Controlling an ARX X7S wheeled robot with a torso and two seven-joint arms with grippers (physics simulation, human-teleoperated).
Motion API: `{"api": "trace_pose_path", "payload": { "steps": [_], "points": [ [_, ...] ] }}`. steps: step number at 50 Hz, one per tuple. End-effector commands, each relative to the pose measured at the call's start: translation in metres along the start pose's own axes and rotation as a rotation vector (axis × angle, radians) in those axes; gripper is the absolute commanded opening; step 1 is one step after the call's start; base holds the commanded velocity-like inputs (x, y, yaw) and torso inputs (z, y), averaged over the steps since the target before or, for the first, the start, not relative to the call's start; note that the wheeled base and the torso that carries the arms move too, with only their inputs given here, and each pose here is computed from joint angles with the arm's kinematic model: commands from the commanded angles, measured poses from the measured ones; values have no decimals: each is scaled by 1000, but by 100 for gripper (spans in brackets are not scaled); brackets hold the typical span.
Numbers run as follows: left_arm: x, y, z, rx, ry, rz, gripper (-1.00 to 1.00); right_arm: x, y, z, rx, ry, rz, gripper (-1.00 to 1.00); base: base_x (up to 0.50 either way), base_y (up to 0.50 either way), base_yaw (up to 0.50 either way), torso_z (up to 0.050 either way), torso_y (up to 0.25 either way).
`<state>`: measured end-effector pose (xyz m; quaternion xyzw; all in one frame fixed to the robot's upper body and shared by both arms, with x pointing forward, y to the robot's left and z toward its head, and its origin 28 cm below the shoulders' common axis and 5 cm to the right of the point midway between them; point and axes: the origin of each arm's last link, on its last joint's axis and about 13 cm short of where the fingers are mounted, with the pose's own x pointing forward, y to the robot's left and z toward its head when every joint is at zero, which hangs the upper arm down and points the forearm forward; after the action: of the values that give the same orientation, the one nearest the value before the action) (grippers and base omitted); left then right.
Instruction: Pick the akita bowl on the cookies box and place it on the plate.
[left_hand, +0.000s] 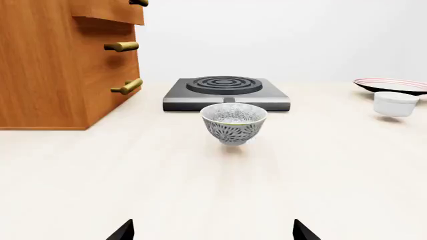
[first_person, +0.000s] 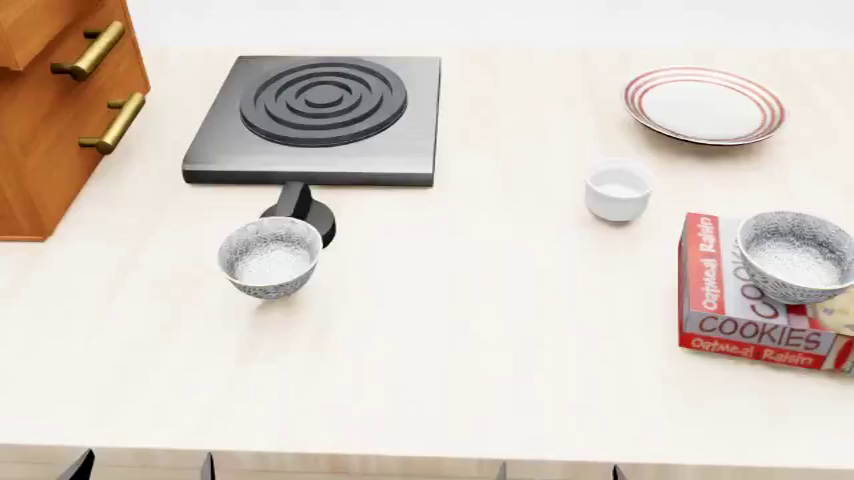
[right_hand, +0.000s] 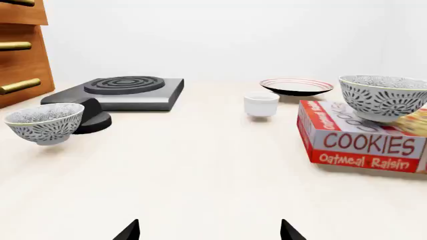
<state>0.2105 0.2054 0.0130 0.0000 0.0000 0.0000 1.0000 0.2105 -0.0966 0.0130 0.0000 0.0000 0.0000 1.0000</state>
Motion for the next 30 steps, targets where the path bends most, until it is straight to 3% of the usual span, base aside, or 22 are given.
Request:
{"api": "trace_pose_path", "payload": {
  "steps": [1, 21, 23, 27, 30],
  "points": [
    [0, 1, -1, -8, 8, 0, 100, -1, 2, -2, -12, 11, 8, 100, 0, 0, 0, 0, 0],
    [3, 3, 4, -28, 15, 6, 100, 1, -3, 3, 48, -6, -68, 100, 0, 0, 0, 0, 0],
    [3, 4, 18, -33, -40, -17, 100, 2, -5, 12, 84, 18, -49, 100, 111, 0, 0, 0, 0],
    [4, 8, 45, -5, -160, -20, 100, -3, -8, 42, 65, -99, -49, 100, 412, 0, 0, 0, 0],
    [5, 12, 73, -29, -200, -14, 100, -5, -11, 68, 71, -179, -72, 100, 500, 0, 0, 0, 0]
  ]
}}
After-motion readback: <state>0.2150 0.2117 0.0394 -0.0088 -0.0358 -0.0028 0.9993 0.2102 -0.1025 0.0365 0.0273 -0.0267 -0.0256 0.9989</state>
